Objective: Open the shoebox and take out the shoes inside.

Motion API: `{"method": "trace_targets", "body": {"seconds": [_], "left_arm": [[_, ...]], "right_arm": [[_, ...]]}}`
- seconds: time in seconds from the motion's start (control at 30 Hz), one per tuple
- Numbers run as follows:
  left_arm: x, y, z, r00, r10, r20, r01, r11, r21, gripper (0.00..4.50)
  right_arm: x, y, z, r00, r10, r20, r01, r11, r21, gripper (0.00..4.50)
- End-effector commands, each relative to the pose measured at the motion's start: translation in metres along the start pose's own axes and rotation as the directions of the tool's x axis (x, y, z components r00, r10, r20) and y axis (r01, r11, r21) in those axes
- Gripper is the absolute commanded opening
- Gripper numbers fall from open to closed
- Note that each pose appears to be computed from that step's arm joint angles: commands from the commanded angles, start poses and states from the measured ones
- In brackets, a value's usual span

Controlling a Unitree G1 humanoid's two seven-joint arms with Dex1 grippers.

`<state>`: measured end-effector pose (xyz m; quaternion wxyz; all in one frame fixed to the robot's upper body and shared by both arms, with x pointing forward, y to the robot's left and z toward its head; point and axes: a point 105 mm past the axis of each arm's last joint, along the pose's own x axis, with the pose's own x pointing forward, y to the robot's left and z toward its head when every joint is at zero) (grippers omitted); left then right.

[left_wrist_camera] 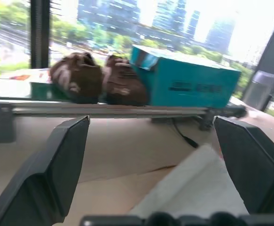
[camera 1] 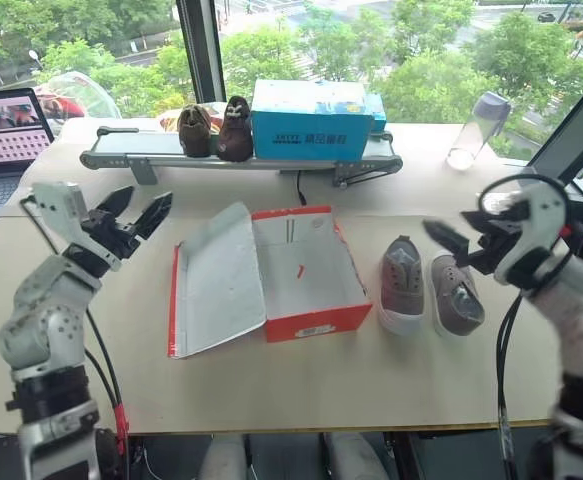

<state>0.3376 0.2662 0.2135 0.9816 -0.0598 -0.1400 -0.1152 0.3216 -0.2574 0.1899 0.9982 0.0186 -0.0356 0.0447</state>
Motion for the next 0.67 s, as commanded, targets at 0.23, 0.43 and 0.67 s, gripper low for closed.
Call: {"method": "trace_targets", "body": {"seconds": [0.23, 0.43, 0.67], "left_arm": [[-0.091, -0.018, -0.056, 0.953, 0.288, -0.097, -0.271, 0.949, 0.162, 4.5], [-0.12, -0.048, -0.076, 0.948, 0.278, -0.156, -0.253, 0.954, 0.159, 4.5], [-0.135, -0.078, -0.095, 0.93, 0.309, -0.199, -0.28, 0.946, 0.161, 4.5]], "right_arm": [[-0.061, 0.017, -0.027, 0.993, -0.107, 0.057, 0.112, 0.99, -0.083, 4.43], [-0.076, 0.033, -0.053, 0.998, -0.055, -0.022, 0.054, 0.997, -0.055, 4.43], [-0.08, 0.067, -0.079, 0.997, 0.016, -0.081, -0.015, 1.0, 0.016, 4.43]]}}
